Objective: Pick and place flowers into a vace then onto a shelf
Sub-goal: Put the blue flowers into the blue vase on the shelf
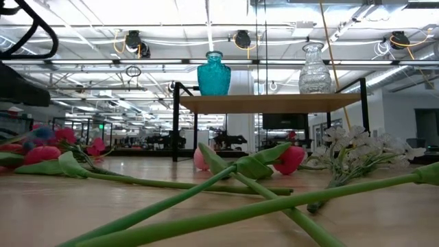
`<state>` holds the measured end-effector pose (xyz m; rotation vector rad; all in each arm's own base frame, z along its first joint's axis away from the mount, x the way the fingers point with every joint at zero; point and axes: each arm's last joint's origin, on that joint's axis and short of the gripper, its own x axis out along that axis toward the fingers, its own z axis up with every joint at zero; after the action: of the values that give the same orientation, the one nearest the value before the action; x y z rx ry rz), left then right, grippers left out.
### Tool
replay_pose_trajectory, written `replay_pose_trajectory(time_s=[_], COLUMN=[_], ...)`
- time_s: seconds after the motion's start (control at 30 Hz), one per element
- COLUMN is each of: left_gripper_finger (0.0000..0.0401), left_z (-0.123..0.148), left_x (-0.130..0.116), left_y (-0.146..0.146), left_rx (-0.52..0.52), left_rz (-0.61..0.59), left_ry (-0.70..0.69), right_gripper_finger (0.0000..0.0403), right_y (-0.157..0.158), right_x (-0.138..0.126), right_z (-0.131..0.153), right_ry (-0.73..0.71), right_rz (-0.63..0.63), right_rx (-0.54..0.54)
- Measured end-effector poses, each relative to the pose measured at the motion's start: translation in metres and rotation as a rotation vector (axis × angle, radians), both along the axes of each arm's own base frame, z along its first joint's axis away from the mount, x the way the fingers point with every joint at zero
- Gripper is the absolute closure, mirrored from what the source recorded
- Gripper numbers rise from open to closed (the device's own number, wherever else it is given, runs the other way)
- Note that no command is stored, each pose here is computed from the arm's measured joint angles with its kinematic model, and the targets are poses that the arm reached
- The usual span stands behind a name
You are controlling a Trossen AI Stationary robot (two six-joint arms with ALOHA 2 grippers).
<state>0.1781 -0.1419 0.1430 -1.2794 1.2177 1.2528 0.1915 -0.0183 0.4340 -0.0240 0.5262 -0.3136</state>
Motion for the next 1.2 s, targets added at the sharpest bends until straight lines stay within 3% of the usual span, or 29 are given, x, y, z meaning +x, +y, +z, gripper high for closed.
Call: replay_pose_trajectory(time_s=[0.2,0.4,0.57,0.7,0.8,1.0,1.2], left_gripper_finger=[0.0395,0.0397,0.0397,0.0397,0.0397,0.0397,0.0398], left_z=[0.058,0.146,0.214,0.253,0.276,0.313,0.362], left_x=[0.024,0.035,0.043,0.049,0.055,0.083,0.116], left_y=[-0.017,-0.019,-0.006,0.014,0.032,0.080,0.134], left_rx=[-0.087,0.052,0.386,0.581,0.750,1.246,1.589], left_rz=[-0.011,-0.117,-0.258,-0.383,-0.499,-0.605,-0.731], left_ry=[-0.212,-0.322,-0.590,-0.659,-0.660,-0.512,-0.514], right_gripper_finger=[0.0248,0.0248,0.0248,0.0248,0.0248,0.0248,0.0248], right_y=[0.000,0.000,0.000,0.000,0.000,0.000,0.000], right_x=[0.002,0.003,0.003,0.003,0.003,0.003,0.003], right_z=[0.003,0.005,0.005,0.005,0.005,0.005,0.005], right_ry=[-0.034,-0.054,-0.057,-0.060,-0.068,-0.074,-0.074], right_rz=[0.002,0.003,0.004,0.003,-0.010,-0.019,-0.019], right_rx=[-0.006,-0.008,-0.010,-0.008,0.014,0.031,0.031])
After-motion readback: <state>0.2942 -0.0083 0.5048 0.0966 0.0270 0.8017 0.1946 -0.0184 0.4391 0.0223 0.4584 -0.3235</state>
